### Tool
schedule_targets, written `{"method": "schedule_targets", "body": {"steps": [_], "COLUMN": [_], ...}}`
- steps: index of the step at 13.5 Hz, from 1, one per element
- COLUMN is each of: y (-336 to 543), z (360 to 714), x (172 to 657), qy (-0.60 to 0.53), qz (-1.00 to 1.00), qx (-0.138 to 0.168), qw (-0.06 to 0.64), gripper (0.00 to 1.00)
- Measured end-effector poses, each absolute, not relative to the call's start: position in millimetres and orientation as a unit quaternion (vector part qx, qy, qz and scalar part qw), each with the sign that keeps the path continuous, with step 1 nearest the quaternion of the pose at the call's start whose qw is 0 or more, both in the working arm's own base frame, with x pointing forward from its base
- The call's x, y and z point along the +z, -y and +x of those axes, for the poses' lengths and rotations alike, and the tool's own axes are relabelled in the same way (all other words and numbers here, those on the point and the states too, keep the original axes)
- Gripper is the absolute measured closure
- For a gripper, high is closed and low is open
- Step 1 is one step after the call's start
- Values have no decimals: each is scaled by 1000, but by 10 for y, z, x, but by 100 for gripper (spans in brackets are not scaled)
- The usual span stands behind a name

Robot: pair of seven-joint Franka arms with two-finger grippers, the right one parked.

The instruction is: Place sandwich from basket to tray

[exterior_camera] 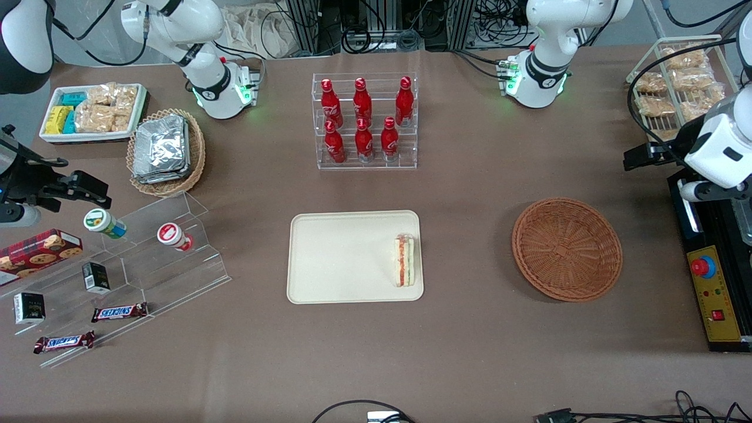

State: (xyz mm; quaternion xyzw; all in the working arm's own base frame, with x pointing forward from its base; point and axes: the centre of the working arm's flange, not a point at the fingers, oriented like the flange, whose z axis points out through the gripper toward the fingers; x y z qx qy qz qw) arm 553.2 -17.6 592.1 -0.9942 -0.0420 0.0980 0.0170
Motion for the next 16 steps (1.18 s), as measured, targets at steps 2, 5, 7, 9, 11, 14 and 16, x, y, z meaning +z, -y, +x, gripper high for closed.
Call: {"method": "schedule_targets", "body": {"steps": [2,5,7,9,11,14,16], "y": [140,145,145,144,145,146,146], "z": [5464,5368,5360,5359,5366,5369,5369], "x": [5860,5865,5874,5869,5862,5848,5845], "qy": [46,44,41,40,39,38,38], "qz": [-995,-996,-996,-996,-996,-996,-996], "qx": [82,77,77,77,75,74,75], "qw": [17,18,17,17,17,17,17], "gripper": [0,0,0,0,0,0,0]}}
